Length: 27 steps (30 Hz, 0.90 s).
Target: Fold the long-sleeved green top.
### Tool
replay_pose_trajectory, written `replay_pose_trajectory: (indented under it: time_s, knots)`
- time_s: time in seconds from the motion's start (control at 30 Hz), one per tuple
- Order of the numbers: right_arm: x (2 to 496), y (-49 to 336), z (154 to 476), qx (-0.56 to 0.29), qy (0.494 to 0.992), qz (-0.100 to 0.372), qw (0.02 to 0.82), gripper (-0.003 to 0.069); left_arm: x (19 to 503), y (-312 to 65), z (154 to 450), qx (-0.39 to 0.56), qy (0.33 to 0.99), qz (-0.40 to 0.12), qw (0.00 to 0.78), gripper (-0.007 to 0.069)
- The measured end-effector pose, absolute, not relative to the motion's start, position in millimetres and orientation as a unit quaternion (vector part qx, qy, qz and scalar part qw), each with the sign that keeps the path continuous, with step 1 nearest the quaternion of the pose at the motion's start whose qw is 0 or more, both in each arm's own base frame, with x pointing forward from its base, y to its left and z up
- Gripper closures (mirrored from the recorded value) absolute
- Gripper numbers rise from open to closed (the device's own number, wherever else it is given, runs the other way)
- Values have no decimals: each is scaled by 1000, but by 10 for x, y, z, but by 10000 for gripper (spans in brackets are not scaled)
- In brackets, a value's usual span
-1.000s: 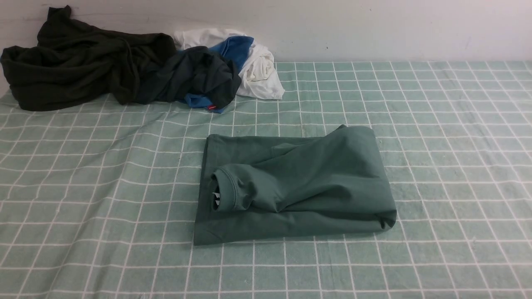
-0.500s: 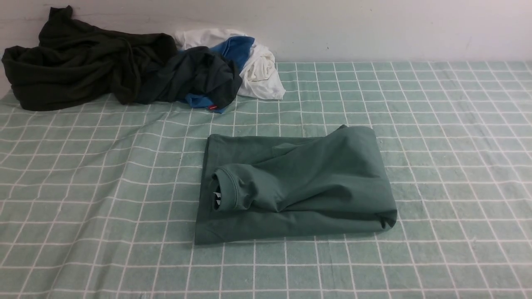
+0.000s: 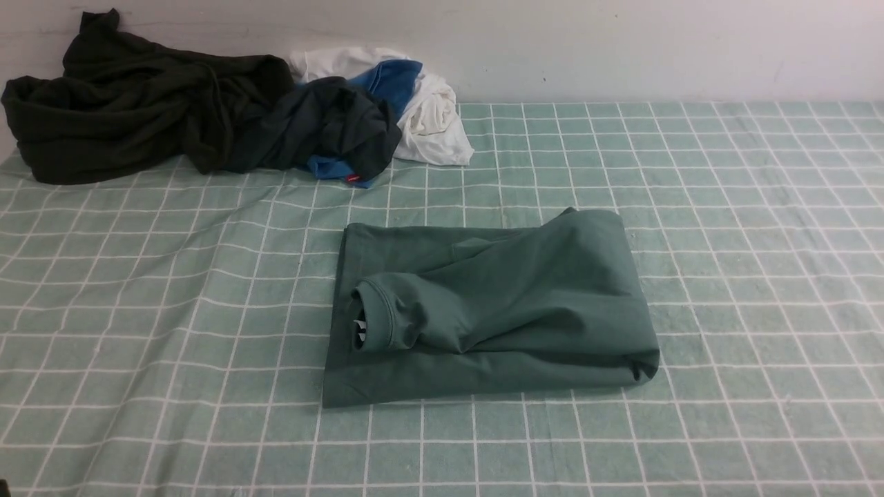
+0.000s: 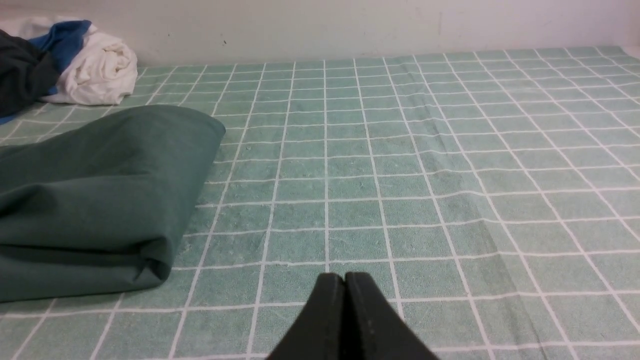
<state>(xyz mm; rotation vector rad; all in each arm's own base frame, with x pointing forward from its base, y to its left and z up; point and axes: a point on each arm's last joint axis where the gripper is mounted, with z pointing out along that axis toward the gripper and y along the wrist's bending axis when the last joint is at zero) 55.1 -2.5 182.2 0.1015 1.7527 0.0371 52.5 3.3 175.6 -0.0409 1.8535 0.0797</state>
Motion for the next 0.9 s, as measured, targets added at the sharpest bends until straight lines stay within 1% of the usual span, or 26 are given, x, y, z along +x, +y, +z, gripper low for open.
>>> replay_pose_trajectory:
  time_s: [0.27,0.9]
  knots:
    - [550,-25,1823,45,768,16,639,673,528,12,1749,0,799,16,601,629]
    - [550,-26,1823,44,768,16,639,673,529,12,1750,0,799,16,602,628]
